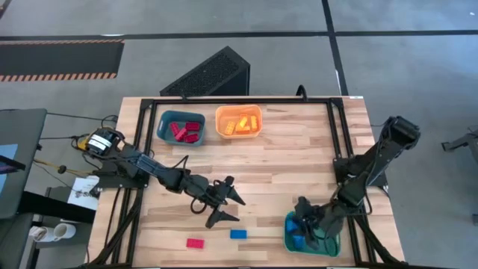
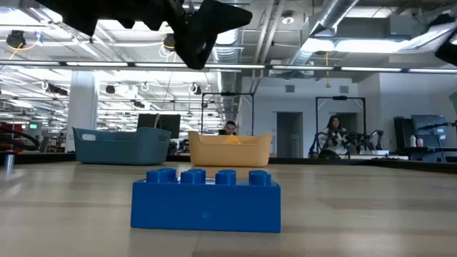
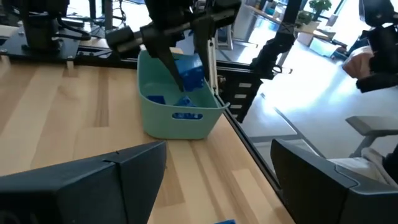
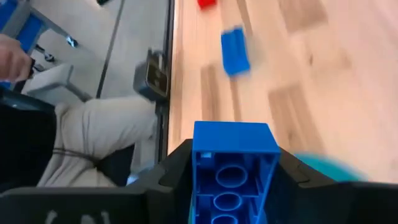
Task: Sort & place blocks by color
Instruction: Put the blue game piece into the green bin
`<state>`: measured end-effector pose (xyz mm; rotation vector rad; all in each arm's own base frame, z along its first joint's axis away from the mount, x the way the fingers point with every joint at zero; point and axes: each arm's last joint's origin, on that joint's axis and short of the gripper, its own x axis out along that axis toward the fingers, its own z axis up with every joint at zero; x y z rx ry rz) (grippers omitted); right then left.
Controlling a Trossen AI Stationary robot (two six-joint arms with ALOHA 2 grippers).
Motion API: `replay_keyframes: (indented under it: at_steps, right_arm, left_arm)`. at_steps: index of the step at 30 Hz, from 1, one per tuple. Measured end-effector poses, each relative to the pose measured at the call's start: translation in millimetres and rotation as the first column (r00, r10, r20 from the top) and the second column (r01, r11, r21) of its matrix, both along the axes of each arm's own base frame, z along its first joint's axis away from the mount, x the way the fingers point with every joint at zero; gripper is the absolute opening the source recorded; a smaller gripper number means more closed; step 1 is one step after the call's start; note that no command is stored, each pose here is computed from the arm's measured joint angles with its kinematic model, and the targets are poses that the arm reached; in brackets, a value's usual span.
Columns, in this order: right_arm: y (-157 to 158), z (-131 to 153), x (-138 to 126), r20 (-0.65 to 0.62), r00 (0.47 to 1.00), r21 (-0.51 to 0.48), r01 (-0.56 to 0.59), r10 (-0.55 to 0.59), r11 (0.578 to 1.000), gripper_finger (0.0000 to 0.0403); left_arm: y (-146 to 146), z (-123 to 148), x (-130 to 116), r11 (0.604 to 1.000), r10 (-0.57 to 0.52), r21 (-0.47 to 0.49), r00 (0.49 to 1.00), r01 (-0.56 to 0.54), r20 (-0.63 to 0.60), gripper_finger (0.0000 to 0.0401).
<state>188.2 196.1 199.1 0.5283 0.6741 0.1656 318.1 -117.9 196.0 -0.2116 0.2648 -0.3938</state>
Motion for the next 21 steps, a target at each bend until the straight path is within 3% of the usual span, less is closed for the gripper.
replay_keyframes:
  at_steps: [6,14,21]
  right_arm:
    - [0,-8,-7,-0.141,0.989,0.083,0.062,-0.05,0.995,0.0181]
    - [-4,-13,-10,-0.244,0.968,0.085,0.077,-0.054,0.993,0.0238]
    - [-1,6,0,-0.204,0.979,0.084,0.031,-0.013,0.996,0.0241]
  left_arm:
    - [0,0,0,1.0,0.014,-0.027,1.0,-0.015,-0.013,0.0272]
    - [-1,-2,-1,0.999,0.015,-0.031,0.999,-0.016,-0.037,0.0272]
    - [-3,-6,-3,1.0,-0.002,-0.014,0.997,0.001,-0.072,0.0272]
